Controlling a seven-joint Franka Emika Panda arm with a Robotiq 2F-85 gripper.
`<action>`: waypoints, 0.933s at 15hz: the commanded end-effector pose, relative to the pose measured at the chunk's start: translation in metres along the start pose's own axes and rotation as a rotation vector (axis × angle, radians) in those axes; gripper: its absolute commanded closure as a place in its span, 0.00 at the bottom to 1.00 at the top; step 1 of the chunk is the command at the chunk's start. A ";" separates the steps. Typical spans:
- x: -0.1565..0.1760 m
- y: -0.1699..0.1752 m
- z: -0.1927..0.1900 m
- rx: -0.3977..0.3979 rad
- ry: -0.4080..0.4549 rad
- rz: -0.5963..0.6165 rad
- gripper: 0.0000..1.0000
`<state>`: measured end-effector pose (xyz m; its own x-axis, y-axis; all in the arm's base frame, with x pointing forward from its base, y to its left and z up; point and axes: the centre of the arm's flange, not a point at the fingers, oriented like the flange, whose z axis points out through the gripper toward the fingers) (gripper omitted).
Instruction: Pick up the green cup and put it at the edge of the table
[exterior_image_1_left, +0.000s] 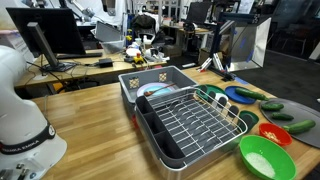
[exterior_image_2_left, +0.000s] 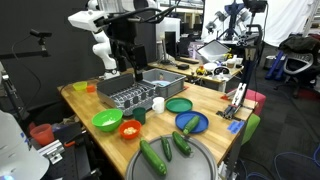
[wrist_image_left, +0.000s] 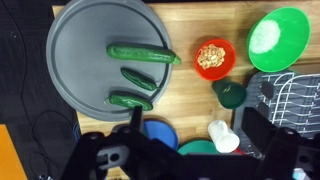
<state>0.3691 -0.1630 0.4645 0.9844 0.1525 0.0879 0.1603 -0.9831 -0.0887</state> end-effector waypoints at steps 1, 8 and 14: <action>0.025 -0.012 0.018 -0.032 0.043 -0.081 0.00; 0.077 -0.047 0.073 -0.017 0.098 -0.264 0.00; 0.077 -0.054 0.083 -0.016 0.070 -0.269 0.00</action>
<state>0.4424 -0.0897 0.3943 0.8988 0.4018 0.1751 0.4138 -0.9096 -0.0369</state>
